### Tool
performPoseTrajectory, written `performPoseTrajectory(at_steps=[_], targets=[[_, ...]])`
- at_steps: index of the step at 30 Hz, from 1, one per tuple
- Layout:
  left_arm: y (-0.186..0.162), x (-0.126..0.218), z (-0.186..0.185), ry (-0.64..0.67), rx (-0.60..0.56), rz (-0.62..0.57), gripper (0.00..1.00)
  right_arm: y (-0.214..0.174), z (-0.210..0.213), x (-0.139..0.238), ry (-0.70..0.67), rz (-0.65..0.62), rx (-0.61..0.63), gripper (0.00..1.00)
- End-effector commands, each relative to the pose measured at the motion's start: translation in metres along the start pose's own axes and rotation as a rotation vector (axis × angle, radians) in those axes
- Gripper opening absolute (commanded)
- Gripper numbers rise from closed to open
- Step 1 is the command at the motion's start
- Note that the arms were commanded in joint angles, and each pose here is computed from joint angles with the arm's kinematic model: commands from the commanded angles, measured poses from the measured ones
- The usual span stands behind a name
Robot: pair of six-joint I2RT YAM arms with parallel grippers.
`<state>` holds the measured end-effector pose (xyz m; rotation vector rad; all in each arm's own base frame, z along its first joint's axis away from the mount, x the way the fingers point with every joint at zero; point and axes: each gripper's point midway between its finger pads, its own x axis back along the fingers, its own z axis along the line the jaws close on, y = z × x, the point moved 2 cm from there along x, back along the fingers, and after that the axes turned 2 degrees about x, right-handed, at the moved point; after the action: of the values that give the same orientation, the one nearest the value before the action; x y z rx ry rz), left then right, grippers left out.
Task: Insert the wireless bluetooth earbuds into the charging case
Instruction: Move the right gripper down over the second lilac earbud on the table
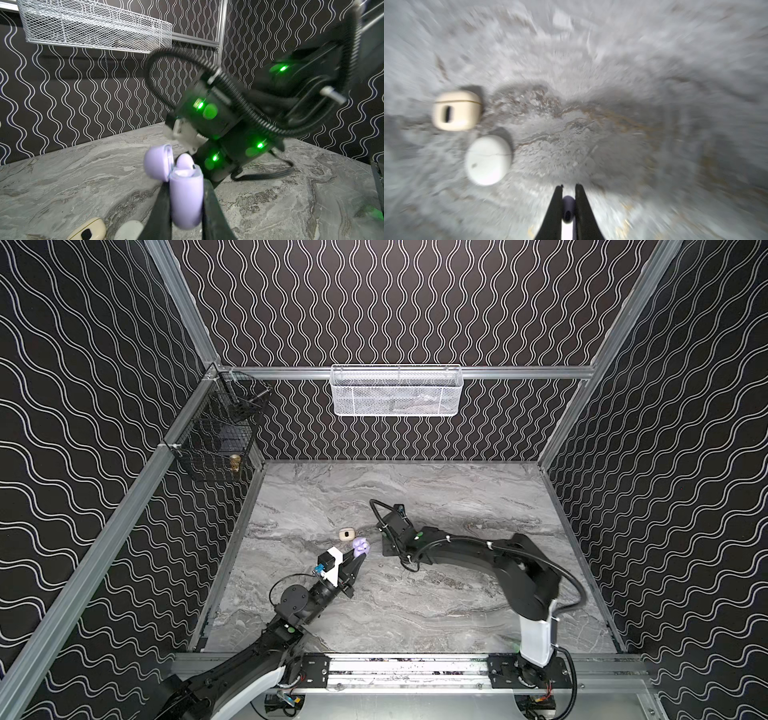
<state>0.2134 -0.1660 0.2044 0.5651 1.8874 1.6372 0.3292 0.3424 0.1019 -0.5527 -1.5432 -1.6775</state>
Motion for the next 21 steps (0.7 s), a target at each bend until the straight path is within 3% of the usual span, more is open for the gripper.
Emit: performPoseTrajectory(at_steps=[1,6,13,16,21], targets=[[-0.002,0.005,-0.006,-0.040,-0.009,-0.017,0.00,0.024,-0.005,0.041,-0.004,-0.134,-0.047,0.09],[0.004,0.007,-0.015,-0.100,-0.022,-0.069,0.00,0.041,0.006,0.123,0.015,-0.348,-0.063,0.09],[0.010,0.007,-0.025,-0.161,-0.041,-0.098,0.00,0.042,0.045,0.211,0.173,-0.575,-0.056,0.10],[0.006,0.007,-0.018,-0.121,-0.036,-0.080,0.00,0.038,0.048,0.204,0.197,-0.533,-0.053,0.13],[-0.002,0.009,-0.003,-0.015,-0.009,-0.036,0.00,0.018,0.009,0.157,0.061,-0.401,-0.061,0.28]])
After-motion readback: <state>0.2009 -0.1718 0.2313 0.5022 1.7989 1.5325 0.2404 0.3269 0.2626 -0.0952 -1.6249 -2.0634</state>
